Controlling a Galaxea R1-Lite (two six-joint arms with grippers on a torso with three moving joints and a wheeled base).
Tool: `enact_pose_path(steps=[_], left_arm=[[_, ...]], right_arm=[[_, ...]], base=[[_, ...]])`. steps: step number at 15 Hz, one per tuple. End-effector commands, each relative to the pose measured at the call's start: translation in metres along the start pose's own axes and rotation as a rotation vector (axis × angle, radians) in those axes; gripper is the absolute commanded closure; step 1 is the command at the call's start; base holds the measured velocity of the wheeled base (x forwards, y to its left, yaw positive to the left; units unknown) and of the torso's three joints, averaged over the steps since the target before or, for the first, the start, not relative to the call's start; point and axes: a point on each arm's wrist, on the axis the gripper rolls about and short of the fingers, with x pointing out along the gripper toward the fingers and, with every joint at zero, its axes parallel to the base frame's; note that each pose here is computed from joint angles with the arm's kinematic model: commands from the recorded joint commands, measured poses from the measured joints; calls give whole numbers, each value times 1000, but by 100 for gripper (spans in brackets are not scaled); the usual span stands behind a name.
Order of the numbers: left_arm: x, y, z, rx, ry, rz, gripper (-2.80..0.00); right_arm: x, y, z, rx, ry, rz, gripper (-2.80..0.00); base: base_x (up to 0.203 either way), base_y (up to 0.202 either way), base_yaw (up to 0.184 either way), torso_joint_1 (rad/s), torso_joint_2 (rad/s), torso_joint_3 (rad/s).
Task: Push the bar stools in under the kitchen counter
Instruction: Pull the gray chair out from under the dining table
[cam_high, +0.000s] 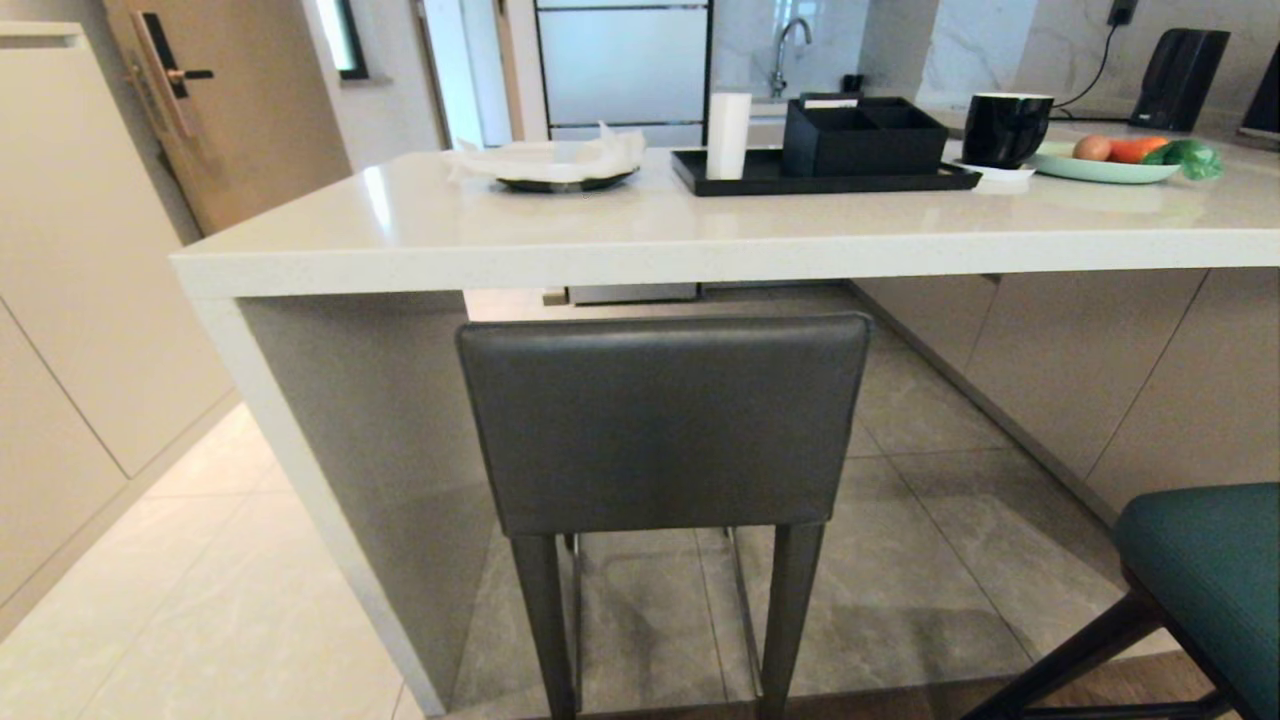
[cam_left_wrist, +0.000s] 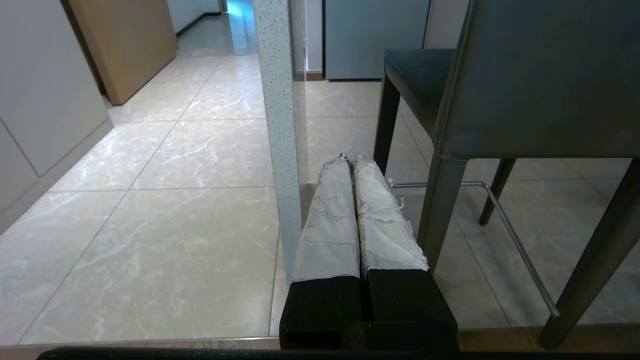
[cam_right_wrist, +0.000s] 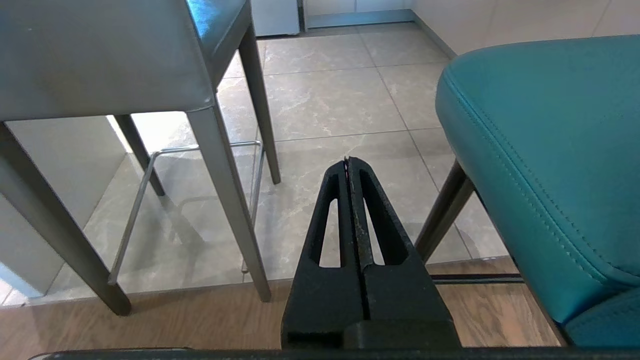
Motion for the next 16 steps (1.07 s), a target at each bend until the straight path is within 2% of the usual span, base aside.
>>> enact_pose_path(steps=[1, 6, 9, 11, 16], left_arm=[[2, 0, -11, 0, 41, -1, 0], [2, 0, -11, 0, 41, 0, 0], [2, 0, -11, 0, 41, 0, 0], [2, 0, -11, 0, 41, 0, 0], [2, 0, -11, 0, 41, 0, 0]], right_arm=[[0, 0, 0, 0, 1, -1, 0], [0, 0, 0, 0, 1, -1, 0], [0, 0, 0, 0, 1, 0, 0], [0, 0, 0, 0, 2, 0, 0], [0, 0, 0, 0, 1, 0, 0]], base=[[0, 0, 0, 0, 0, 0], [0, 0, 0, 0, 0, 0], [143, 32, -3, 3, 6, 4], [0, 0, 0, 13, 9, -2], [2, 138, -2, 2, 2, 1]])
